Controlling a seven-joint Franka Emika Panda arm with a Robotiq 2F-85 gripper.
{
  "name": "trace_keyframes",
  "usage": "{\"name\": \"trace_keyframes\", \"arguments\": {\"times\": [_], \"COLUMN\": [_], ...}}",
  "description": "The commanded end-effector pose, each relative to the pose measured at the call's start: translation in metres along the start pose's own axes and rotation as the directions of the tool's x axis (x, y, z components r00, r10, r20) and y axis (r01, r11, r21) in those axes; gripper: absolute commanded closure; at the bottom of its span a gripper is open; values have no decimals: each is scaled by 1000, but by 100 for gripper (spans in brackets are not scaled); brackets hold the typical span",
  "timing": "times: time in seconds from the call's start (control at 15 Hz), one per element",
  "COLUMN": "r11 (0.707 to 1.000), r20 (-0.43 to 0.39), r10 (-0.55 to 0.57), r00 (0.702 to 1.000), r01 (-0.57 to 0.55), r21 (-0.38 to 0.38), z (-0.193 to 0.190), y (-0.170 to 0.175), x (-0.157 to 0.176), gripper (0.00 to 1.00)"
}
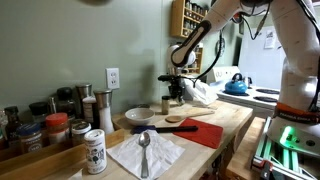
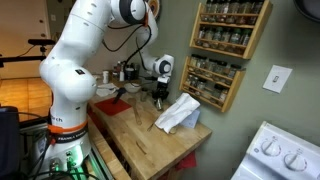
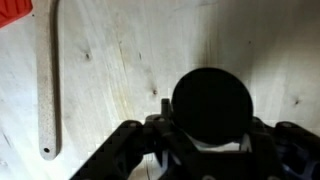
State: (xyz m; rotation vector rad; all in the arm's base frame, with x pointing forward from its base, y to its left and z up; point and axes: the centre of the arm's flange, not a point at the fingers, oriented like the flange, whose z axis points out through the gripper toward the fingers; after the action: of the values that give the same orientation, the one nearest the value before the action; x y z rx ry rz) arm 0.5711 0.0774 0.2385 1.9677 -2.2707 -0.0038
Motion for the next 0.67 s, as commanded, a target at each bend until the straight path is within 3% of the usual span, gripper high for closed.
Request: {"name": "trace_keyframes", "arguments": {"times": [0.0, 0.07, 0.13, 0.2, 0.33, 0.47, 0.6], "r11": [1000, 1000, 1000, 1000, 1000, 1000, 1000], "r20": [-31, -25, -24, -18, -15, -10, -6], "r10": [19, 17, 15, 13, 10, 7, -1], "r00": [999, 1000, 1000, 1000, 1000, 1000, 1000], "r01": [-19, -17, -15, -13, -10, -7, 1], "r21": [2, 3, 2, 2, 1, -1, -4], "z": [4, 4, 5, 5, 6, 5, 6], "y": [-9, -9, -10, -10, -9, -9, -9], "x": [-4, -3, -3, -3, -2, -2, -3], "gripper": [72, 42, 32, 66, 62, 73, 73]}}
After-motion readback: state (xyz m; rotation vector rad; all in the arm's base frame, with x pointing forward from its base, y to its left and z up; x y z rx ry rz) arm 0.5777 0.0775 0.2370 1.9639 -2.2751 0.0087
